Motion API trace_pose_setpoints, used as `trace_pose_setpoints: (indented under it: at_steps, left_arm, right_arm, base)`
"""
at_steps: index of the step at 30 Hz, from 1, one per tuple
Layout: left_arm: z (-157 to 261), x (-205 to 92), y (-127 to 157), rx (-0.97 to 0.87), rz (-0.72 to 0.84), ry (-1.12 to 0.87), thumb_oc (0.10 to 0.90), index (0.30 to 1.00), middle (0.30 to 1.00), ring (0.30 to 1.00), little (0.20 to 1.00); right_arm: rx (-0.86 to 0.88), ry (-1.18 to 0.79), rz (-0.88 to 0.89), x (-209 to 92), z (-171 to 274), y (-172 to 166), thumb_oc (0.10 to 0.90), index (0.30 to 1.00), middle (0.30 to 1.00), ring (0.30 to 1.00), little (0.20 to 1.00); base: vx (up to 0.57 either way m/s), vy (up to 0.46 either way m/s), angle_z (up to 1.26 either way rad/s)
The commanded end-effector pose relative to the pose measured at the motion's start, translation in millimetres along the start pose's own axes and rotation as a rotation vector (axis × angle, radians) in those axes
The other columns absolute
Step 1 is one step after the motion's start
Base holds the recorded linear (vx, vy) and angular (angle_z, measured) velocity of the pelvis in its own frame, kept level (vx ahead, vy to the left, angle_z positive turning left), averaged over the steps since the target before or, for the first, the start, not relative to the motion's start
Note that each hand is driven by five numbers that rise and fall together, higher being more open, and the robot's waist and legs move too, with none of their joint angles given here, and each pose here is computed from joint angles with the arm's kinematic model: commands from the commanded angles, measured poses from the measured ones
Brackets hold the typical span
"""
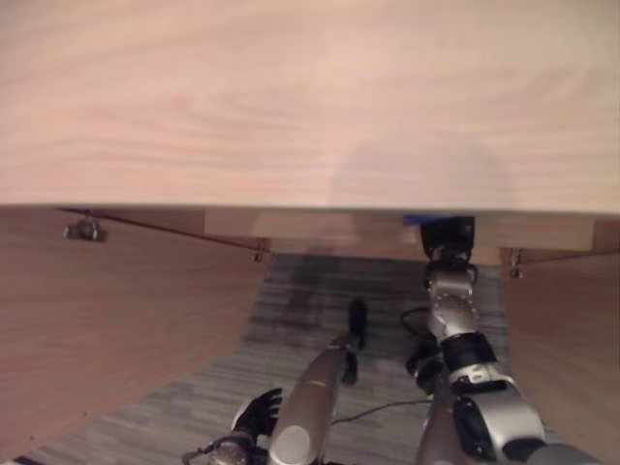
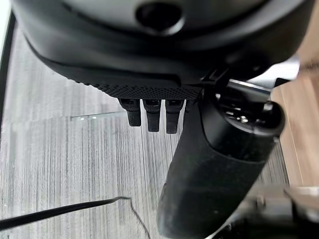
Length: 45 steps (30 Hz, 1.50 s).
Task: Put the empty folder in the office cabinet
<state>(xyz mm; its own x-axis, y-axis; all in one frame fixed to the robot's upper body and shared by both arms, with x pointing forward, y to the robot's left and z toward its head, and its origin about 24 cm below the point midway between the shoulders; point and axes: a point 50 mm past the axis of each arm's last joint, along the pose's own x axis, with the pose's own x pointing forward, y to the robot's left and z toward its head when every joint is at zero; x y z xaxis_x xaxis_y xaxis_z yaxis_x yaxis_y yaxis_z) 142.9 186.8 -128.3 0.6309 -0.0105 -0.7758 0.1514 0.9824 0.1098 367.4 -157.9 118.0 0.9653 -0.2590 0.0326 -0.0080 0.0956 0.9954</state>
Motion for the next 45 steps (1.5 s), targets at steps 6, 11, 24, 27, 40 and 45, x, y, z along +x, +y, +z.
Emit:
trace_pose_setpoints:
  at_steps: [6,11,24,27,40,45]
  left_arm:
    - [-24.1,-31.3,-16.9,-0.018,-0.132,0.024,0.8,0.9,0.9,0.9,0.9]
    - [-10.6,-35.9,-18.2,-0.023,-0.159,-0.031,0.8,0.9,0.9,0.9,0.9]
    - [-3.2,-32.7,-0.9,0.048,-0.126,-0.043,0.8,0.9,0.9,0.9,0.9]
    - [-0.5,-32.0,10.4,0.074,-0.101,-0.044,0.8,0.9,0.9,0.9,0.9]
    - [-25.4,-25.5,25.1,0.116,0.011,0.064,0.8,0.9,0.9,0.9,0.9]
    - [-37.5,-22.9,39.2,0.124,0.09,0.126,0.8,0.9,0.9,0.9,0.9]
  right_arm:
    - [0.022,-0.062,0.366,-13.6,3.9,79.5,0.4,0.3,0.3,0.3,0.3]
    - [0.014,-0.059,0.426,-19.3,1.1,95.1,0.4,0.3,0.3,0.3,0.3]
    - [-0.087,-0.074,0.598,-18.7,5.2,147.6,0.4,0.3,0.3,0.3,0.3]
    - [-0.157,-0.088,0.679,-16.8,5.5,182.5,0.4,0.3,0.3,0.3,0.3]
    - [-0.14,-0.118,0.624,-3.2,-7.4,238.7,0.8,0.9,0.9,0.9,0.9]
    - [-0.197,-0.143,0.616,-0.9,-3.9,234.3,0.8,0.9,0.9,0.9,0.9]
  base:
    - [-0.04,0.01,-0.1]
    - [-0.01,0.001,-0.1]
    - [0.01,-0.011,-0.04]
    - [0.01,-0.04,0.0]
    - [-0.01,-0.022,0.01]
    - [-0.01,-0.041,0.12]
